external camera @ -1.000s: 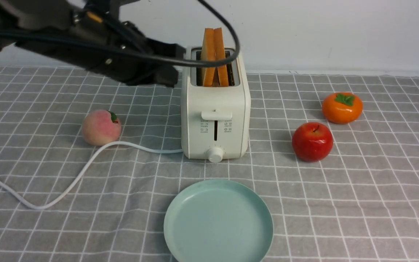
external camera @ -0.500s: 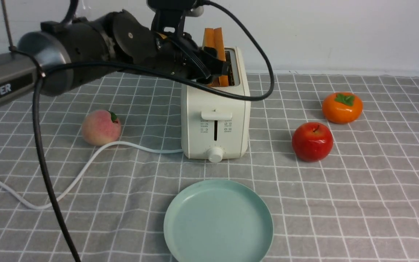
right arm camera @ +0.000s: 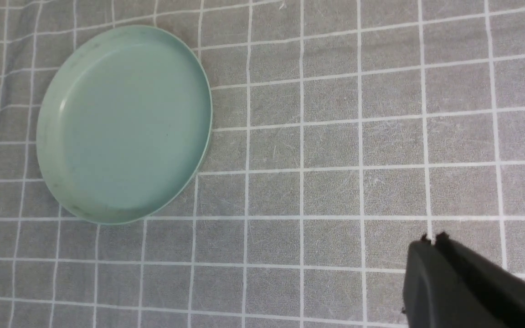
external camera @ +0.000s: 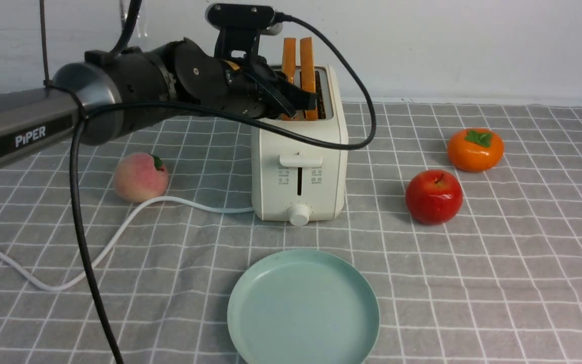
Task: Take toasted bread from bread machine on grey coffee table place on plate.
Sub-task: 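Reach for a toast slice standing in the toaster with the left gripper, then place the slice of bread on the plate with the left gripper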
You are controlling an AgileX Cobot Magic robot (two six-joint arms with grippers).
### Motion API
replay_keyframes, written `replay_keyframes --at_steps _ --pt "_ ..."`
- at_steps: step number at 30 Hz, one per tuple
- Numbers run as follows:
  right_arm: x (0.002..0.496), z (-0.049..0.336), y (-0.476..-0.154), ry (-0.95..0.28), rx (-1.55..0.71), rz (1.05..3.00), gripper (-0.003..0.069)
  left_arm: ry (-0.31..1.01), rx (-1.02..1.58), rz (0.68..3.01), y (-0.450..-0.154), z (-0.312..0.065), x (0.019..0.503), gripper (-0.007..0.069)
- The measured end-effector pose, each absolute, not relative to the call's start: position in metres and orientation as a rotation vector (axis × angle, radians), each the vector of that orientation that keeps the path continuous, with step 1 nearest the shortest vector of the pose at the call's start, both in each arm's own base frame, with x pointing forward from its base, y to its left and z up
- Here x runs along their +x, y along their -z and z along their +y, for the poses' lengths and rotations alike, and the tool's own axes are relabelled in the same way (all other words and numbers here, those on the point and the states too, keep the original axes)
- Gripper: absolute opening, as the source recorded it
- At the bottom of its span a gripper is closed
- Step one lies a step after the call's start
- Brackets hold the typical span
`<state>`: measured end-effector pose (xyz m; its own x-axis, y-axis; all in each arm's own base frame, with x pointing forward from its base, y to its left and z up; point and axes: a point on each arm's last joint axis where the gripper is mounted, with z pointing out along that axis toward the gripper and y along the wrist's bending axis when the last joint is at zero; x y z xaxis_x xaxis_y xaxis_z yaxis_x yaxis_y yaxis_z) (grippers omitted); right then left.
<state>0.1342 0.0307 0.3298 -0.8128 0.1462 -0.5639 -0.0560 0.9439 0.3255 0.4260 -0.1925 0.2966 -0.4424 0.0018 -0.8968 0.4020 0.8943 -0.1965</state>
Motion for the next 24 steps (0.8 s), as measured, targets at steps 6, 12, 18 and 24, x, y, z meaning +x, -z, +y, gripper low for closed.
replay_keyframes --at_steps 6,12,18,24 --pt "0.134 0.031 -0.330 -0.444 0.064 2.485 0.0001 0.494 0.309 1.925 -0.339 -0.186 0.406 0.0028" --pt "0.134 0.031 -0.330 -0.447 0.061 2.484 0.0003 0.552 0.383 1.889 -0.397 -0.174 0.362 0.0028" --pt "0.134 0.031 -0.330 -0.446 0.054 2.486 0.0004 0.651 0.424 1.896 -0.448 -0.158 0.304 0.0028" --pt "0.134 0.032 -0.330 -0.441 0.007 2.481 0.0011 0.718 0.552 2.120 -0.434 -0.155 0.273 0.0028"
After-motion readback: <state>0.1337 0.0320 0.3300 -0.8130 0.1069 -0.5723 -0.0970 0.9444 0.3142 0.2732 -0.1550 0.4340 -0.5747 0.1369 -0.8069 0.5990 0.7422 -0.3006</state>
